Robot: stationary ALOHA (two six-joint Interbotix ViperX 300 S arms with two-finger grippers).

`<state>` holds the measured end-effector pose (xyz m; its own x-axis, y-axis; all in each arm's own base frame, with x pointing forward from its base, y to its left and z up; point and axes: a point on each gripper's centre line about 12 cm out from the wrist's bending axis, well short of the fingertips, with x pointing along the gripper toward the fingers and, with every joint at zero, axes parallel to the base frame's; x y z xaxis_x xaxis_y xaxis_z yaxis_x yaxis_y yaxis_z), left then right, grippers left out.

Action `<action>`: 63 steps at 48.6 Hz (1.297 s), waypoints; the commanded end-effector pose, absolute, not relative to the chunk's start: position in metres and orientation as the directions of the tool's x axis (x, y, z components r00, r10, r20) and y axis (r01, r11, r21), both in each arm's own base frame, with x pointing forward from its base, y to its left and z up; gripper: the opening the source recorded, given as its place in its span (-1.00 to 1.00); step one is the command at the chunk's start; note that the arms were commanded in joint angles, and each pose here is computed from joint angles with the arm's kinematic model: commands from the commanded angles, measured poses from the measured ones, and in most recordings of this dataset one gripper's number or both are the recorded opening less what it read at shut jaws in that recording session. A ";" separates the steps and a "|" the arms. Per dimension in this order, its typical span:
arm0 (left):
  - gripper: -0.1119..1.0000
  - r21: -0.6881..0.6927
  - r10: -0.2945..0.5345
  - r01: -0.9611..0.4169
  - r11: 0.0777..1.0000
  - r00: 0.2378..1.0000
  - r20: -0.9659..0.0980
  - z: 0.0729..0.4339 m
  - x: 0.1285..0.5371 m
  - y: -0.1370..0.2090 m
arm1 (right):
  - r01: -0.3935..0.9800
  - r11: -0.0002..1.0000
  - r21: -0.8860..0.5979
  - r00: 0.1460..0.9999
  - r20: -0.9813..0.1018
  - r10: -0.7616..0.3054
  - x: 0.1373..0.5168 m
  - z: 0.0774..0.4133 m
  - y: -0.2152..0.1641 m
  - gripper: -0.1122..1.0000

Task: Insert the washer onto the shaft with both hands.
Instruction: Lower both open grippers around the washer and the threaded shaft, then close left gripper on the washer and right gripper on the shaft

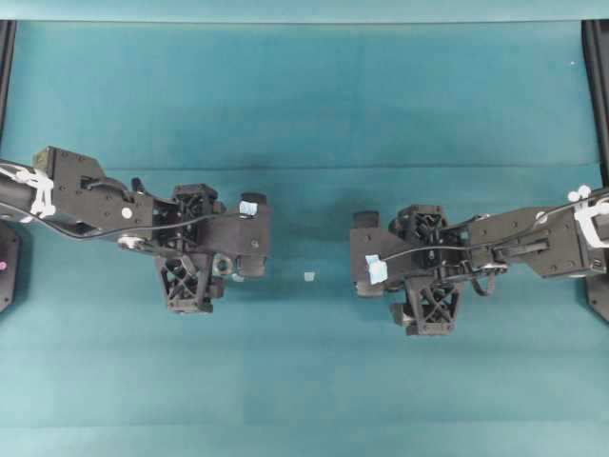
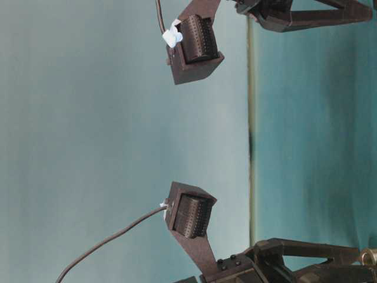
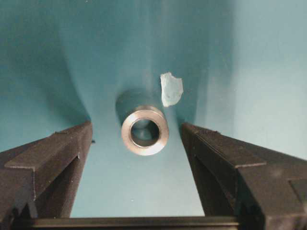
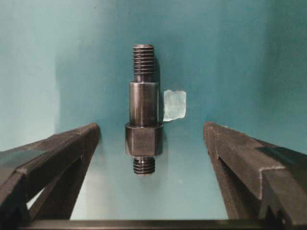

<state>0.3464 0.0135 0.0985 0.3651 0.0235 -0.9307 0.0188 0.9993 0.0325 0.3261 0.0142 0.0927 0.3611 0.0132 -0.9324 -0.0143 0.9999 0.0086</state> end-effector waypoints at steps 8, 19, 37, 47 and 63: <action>0.73 0.035 0.024 0.021 0.999 0.386 -0.922 0.104 0.351 0.013 | -0.013 1.000 0.009 0.367 -0.930 0.014 0.327 0.092 0.014 0.77; 0.73 0.033 0.024 0.018 0.999 0.386 -0.922 0.104 0.351 0.013 | -0.013 1.000 0.009 0.363 -0.932 0.013 0.326 0.092 0.014 0.77; 0.73 0.034 0.023 0.022 0.999 0.391 -0.920 0.105 0.353 0.012 | -0.013 1.000 0.009 0.357 -0.934 0.013 0.326 0.091 0.014 0.77; 0.73 0.035 0.022 0.025 0.999 0.392 -0.920 0.106 0.353 0.011 | -0.014 1.000 0.008 0.350 -0.937 0.013 0.322 0.090 0.014 0.77; 0.73 0.035 0.021 0.028 0.999 0.392 -0.920 0.106 0.354 0.010 | -0.011 1.000 0.009 0.341 -0.940 0.012 0.321 0.091 0.014 0.77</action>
